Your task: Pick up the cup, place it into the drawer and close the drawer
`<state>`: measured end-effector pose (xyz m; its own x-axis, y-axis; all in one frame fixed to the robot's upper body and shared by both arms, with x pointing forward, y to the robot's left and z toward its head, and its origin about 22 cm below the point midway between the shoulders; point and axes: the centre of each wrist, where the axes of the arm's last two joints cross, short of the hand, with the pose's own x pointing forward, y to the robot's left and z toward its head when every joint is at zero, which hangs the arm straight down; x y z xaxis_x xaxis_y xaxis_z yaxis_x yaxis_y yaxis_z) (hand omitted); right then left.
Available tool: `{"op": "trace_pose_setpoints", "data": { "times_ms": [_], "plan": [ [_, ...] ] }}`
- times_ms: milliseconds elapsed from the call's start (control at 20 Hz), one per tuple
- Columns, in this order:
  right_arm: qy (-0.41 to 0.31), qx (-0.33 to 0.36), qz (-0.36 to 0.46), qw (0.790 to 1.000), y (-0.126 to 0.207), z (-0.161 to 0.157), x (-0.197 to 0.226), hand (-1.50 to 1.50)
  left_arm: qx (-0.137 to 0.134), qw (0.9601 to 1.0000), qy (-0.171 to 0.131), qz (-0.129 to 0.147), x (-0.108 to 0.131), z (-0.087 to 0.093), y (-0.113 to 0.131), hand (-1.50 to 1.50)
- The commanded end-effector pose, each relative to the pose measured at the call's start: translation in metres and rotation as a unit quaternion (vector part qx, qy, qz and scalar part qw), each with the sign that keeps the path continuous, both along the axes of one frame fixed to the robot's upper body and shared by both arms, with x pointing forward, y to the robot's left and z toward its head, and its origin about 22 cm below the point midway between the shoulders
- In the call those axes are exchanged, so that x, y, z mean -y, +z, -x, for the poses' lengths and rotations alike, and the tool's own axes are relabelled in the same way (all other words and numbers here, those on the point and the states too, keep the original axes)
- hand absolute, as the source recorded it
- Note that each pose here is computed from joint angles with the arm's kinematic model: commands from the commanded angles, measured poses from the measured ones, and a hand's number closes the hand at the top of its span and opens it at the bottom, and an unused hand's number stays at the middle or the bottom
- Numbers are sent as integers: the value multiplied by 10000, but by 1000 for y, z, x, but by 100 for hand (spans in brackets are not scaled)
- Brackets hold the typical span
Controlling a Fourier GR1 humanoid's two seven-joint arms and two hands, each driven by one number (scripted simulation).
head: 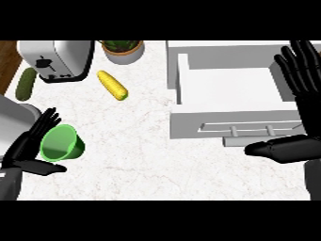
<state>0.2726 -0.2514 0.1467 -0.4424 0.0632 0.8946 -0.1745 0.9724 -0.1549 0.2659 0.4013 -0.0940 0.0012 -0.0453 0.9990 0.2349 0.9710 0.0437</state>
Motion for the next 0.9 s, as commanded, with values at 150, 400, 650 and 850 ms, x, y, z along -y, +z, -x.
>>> {"op": "trace_pose_setpoints", "data": {
  "times_ms": [150, 400, 650, 850],
  "plan": [
    [-30, 14, 80, 10000, 2, -9, -12, -150, 429, 9967, -276, 631, 11, 13, -21, -150],
    [135, -22, 136, 9998, 9, 7, 4, -150, 426, 9966, -387, 595, 8, 3, -14, -150],
    [53, 77, -47, 9999, 11, -2, 12, -150, 514, 9963, -342, 605, 11, 5, -18, -150],
    [13, -24, 35, 10000, 17, -2, 12, -150, 474, 9950, -511, 709, 32, -3, -24, -150]
  ]
}}
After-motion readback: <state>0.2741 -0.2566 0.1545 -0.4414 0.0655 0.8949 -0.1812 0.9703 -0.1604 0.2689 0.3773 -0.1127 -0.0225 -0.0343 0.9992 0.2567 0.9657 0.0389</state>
